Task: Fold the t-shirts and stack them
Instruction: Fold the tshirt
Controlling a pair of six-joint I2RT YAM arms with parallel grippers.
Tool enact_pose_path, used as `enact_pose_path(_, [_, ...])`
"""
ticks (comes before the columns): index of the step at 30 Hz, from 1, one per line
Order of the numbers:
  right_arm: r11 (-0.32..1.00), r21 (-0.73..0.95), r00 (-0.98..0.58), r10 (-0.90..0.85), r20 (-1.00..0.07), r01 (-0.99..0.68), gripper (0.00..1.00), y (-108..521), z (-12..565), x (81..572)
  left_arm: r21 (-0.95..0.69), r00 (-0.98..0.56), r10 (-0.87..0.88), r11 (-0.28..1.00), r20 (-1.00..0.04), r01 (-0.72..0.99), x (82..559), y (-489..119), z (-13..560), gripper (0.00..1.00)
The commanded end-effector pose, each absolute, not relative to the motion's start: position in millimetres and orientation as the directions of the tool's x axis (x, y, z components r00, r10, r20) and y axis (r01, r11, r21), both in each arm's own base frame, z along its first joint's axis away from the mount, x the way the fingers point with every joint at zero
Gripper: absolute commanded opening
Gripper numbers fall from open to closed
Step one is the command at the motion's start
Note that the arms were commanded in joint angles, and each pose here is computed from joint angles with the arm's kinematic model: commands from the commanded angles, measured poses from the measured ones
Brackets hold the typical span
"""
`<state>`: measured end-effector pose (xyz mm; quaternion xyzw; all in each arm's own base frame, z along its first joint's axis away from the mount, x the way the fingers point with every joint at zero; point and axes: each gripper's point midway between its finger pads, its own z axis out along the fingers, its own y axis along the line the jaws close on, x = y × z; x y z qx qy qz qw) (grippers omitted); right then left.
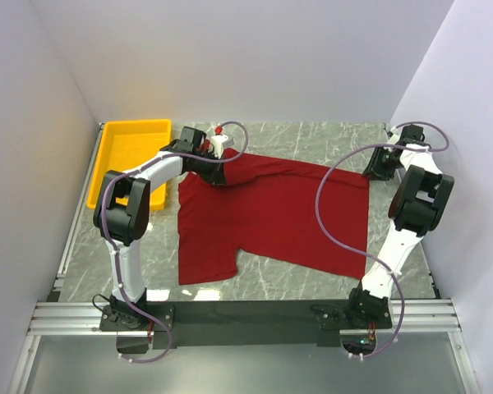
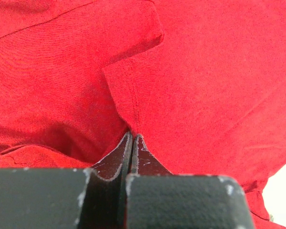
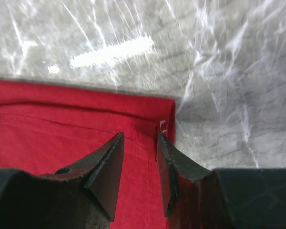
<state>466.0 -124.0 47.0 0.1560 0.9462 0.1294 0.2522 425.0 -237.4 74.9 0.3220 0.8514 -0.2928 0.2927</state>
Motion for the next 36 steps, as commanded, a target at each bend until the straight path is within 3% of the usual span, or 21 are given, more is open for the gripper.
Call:
enact_pose_path(1, [0.919, 0.305, -0.820, 0.367, -0.439, 0.249, 0.41, -127, 54, 469, -0.294, -0.579, 0.358, 0.601, -0.733, 0.743, 430, -242, 107, 0.01])
enact_pose_path(10, [0.919, 0.310, -0.831, 0.364, -0.421, 0.246, 0.41, -123, 45, 469, -0.295, -0.576, 0.356, 0.597, -0.735, 0.746, 433, -244, 109, 0.01])
enact_pose_path(14, [0.915, 0.322, -0.833, 0.366, -0.415, 0.242, 0.33, -121, 44, 470, -0.299, -0.580, 0.356, 0.597, -0.733, 0.744, 432, -244, 108, 0.01])
enact_pose_path(22, [0.914, 0.329, -0.839, 0.363, -0.406, 0.236, 0.29, -118, 42, 467, -0.306, -0.582, 0.352, 0.593, -0.734, 0.745, 431, -245, 109, 0.01])
enact_pose_path(29, [0.919, 0.335, -0.825, 0.349, -0.444, 0.208, 0.00, -117, 53, 466, -0.303, -0.583, 0.345, 0.603, -0.735, 0.738, 432, -243, 110, 0.01])
enact_pose_path(36, [0.937, 0.323, -0.784, 0.301, -0.543, 0.135, 0.00, -120, 83, 456, -0.271, -0.565, 0.330, 0.629, -0.756, 0.729, 435, -235, 122, 0.01])
